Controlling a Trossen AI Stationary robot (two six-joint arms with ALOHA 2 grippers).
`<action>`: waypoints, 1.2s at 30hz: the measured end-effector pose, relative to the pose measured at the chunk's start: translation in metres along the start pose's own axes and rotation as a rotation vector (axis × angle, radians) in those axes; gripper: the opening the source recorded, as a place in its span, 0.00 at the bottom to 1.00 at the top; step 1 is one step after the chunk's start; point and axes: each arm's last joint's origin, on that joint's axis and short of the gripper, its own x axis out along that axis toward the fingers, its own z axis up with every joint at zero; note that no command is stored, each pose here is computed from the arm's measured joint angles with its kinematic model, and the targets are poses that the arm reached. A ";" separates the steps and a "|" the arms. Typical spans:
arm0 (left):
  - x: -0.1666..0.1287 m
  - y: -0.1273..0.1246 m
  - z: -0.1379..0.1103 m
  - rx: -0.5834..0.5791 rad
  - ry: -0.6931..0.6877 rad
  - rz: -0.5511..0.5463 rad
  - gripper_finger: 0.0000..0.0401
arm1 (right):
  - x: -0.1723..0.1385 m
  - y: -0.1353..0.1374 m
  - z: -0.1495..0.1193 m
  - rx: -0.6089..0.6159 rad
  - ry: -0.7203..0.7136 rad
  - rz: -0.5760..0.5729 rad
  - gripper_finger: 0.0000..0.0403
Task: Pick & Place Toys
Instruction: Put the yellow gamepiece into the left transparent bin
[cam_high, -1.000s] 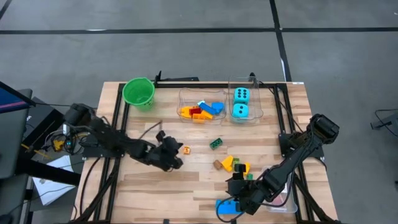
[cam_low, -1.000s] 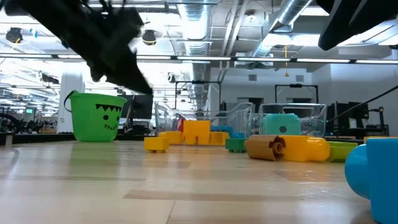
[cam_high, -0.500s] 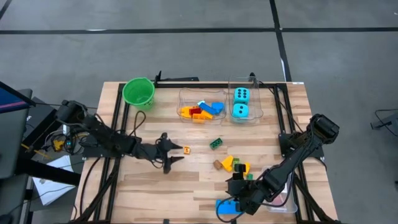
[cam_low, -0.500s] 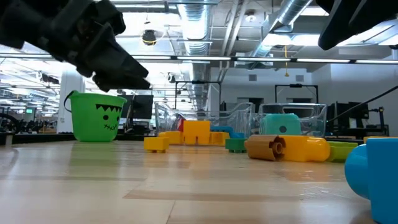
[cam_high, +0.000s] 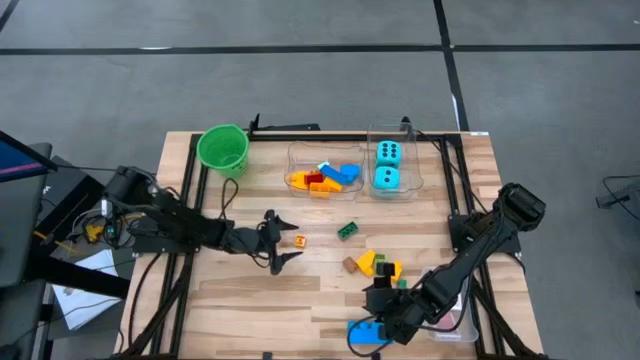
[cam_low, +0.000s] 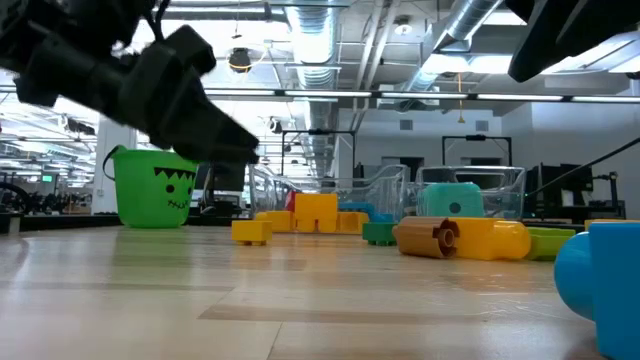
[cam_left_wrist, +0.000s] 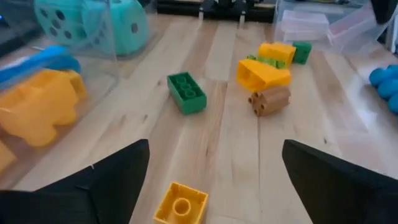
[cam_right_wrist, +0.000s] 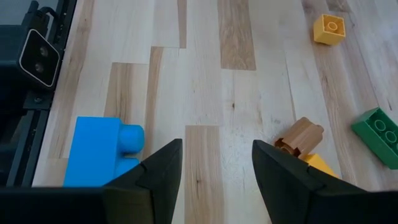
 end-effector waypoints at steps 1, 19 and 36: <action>0.003 -0.001 -0.004 0.000 0.000 0.000 0.90 | 0.000 0.000 0.000 0.000 0.000 0.000 0.46; 0.038 0.002 -0.040 0.021 0.045 0.093 0.97 | 0.000 0.000 -0.001 -0.006 0.014 0.014 0.46; 0.042 0.004 -0.050 0.057 0.148 0.123 0.94 | -0.003 0.005 -0.004 -0.017 0.012 0.026 0.46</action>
